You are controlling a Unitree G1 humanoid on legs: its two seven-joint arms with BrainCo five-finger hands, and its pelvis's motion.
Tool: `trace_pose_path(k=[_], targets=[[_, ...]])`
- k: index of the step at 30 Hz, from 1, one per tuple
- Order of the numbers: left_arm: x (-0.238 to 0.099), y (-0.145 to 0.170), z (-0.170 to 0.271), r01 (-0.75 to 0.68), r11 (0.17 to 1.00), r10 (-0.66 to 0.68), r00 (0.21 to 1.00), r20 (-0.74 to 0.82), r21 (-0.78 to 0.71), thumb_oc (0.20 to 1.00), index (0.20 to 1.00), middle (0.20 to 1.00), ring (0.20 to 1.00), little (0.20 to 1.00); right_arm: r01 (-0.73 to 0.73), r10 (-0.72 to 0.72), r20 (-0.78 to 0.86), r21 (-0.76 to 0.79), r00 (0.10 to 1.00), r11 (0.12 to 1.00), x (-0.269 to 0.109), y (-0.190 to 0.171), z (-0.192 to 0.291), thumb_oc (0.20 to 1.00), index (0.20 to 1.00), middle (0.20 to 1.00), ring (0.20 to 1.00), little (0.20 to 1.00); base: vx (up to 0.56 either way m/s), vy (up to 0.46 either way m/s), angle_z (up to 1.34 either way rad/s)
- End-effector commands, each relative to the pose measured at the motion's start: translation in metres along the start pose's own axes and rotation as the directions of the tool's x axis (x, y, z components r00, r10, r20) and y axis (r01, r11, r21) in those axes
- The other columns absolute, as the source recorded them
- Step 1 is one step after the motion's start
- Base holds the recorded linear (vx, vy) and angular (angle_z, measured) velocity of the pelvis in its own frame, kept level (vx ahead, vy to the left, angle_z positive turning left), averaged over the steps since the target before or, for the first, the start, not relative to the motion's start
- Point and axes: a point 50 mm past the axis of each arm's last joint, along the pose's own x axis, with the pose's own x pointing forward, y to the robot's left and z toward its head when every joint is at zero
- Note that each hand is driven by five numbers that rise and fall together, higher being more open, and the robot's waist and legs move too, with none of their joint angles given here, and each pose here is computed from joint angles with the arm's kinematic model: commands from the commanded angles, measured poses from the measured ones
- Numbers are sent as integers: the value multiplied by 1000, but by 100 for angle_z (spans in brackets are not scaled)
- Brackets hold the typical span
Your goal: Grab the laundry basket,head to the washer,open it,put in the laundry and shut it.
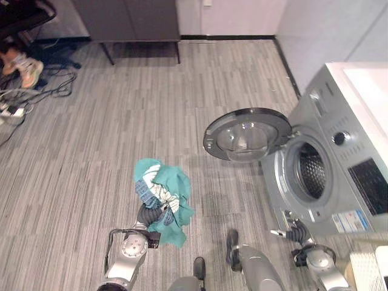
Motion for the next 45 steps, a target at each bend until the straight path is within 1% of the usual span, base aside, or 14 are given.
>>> trace_pose_path(k=[1,6,8,9,11,16,18,20,23,25,28,35,42,45], targets=[[-3,9,18,11,997,-19,994,105,81,200,200,200,200,200,-3,4,37,-25,999,1000,0,-1,6,1000,1000,1000,1000,1000,287,-56,55],[-4,-4,14,76,991,-86,992,91,106,200,200,200,200,200,-30,30,2,-24,1000,999,-4,2,-6,1000,1000,1000,1000,1000,307,-83,33],[-5,-9,18,106,988,-118,987,108,112,200,200,200,200,200,-29,30,22,-23,999,999,-2,-2,-1,1000,1000,1000,1000,1000,352,-133,31],[-5,-11,18,112,987,-124,986,107,113,200,200,200,200,200,-33,33,11,-24,999,999,-1,-2,-2,1000,1000,1000,1000,1000,406,-88,-68],[1,-23,30,170,974,-192,971,143,151,200,200,200,200,200,-4,5,6,-57,1000,998,0,-12,-3,1000,1000,1000,1000,1000,610,110,-129],[4,-35,36,209,963,-235,959,158,168,200,200,200,200,200,3,-5,-23,-97,1000,995,5,-14,-7,1000,1000,1000,1000,1000,418,259,-140],[6,-43,40,248,952,-278,947,161,181,200,200,200,200,200,-8,4,-49,-83,999,997,5,-11,-12,1000,1000,1000,1000,1000,449,452,-124],[9,-43,41,261,943,-295,942,158,205,200,200,200,200,200,-21,17,-57,-64,998,998,7,-6,-11,1000,1000,1000,1000,1000,247,319,-111],[10,-36,45,243,944,-283,944,168,223,200,200,200,200,200,-33,30,-45,-66,999,997,10,-1,-5,1000,1000,1000,1000,1000,136,219,-91],[11,-24,49,196,954,-241,951,193,225,200,200,200,200,200,-42,42,6,-76,999,996,18,1,11,1000,1000,1000,1000,1000,162,205,-143],[12,-19,53,168,962,-215,953,216,216,200,200,200,200,200,-43,45,26,-68,999,997,19,3,16,1000,1000,1000,1000,1000,132,144,-164],[11,-22,58,169,966,-213,947,238,195,200,200,200,200,200,-47,47,7,-60,999,997,18,5,12,1000,1000,1000,1000,1000,103,16,-130],[7,-28,53,174,972,-207,950,236,155,200,200,200,200,200,-38,37,-46,-32,998,999,7,2,-7,1000,1000,1000,1000,1000,84,-219,-25],[9,-34,57,186,973,-216,945,246,139,200,200,200,200,200,0,-1,-54,-18,999,1000,6,-8,-10,1000,1000,1000,1000,1000,23,-258,-32]])
